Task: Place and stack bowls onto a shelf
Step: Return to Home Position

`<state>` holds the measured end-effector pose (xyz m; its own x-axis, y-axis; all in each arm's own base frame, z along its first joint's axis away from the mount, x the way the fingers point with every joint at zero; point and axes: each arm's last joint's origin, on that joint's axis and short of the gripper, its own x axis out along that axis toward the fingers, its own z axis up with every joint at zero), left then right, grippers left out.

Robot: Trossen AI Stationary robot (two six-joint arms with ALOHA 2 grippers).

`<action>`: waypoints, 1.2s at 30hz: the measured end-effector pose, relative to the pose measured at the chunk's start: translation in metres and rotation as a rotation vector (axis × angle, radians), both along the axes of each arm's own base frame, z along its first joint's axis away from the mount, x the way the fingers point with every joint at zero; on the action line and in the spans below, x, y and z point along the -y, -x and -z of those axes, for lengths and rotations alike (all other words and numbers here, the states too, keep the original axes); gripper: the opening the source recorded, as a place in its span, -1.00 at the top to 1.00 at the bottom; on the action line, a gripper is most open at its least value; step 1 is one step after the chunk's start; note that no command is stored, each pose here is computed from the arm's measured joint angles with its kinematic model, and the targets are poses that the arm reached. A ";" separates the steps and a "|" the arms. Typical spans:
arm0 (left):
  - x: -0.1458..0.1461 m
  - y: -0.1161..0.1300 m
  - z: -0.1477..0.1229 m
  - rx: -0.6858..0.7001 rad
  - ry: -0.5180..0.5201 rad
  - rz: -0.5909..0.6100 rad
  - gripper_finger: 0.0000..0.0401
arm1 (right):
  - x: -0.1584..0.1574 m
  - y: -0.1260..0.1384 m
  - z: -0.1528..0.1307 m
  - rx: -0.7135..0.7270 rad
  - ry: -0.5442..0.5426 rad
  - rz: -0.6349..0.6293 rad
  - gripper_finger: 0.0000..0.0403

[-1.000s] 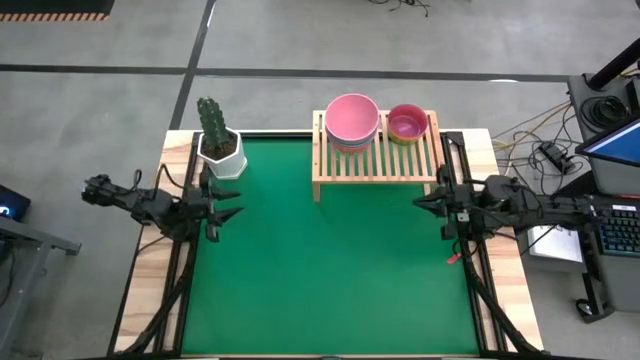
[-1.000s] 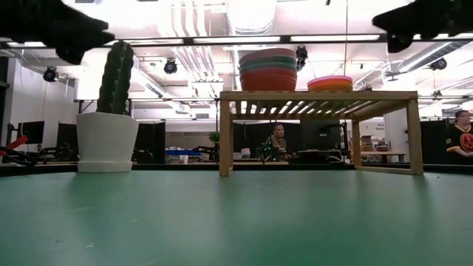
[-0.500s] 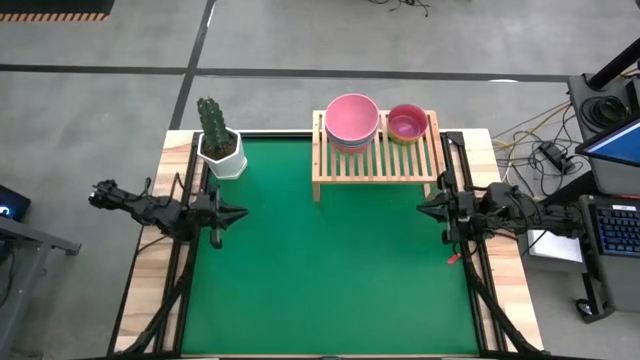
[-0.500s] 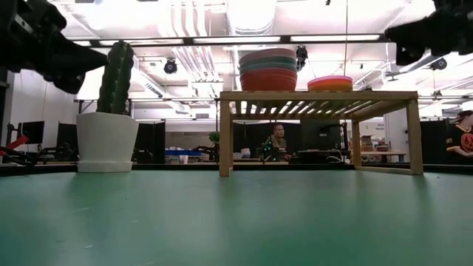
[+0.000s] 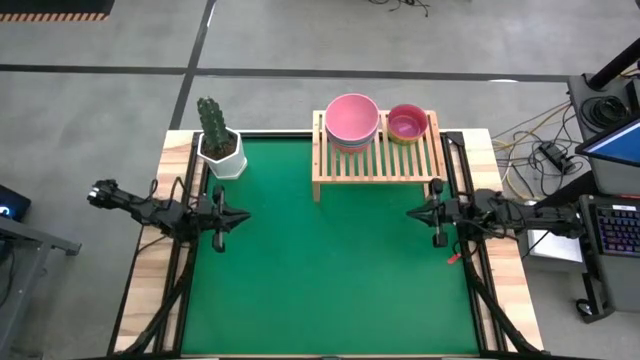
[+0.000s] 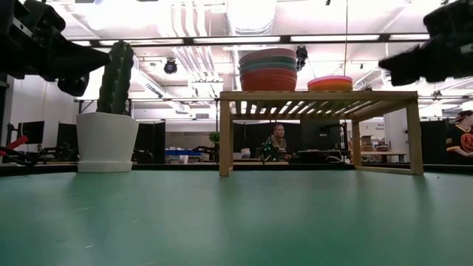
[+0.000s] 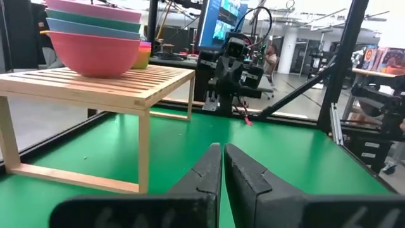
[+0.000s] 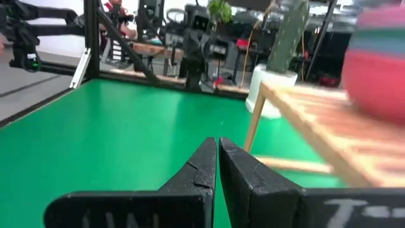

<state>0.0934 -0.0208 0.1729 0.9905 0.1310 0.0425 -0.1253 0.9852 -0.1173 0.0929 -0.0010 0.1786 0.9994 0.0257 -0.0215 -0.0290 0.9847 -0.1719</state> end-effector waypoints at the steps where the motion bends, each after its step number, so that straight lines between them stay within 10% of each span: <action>1: 0.000 0.000 0.000 -0.001 0.000 -0.001 0.99 | 0.000 -0.001 0.005 -0.014 -0.018 0.003 0.96; 16: -0.004 0.000 0.001 -0.038 -0.105 -0.163 0.99 | 0.001 -0.004 0.009 -0.043 -0.237 0.034 0.95; 36: -0.004 0.000 0.001 -0.039 -0.106 -0.159 0.99 | 0.001 -0.004 0.009 -0.044 -0.200 0.034 0.95</action>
<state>0.0935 -0.0168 0.1721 0.9587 0.2831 0.0259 -0.2830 0.9591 -0.0061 0.0971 -0.0018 0.1691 0.9980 -0.0003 -0.0629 0.0021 0.9996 0.0281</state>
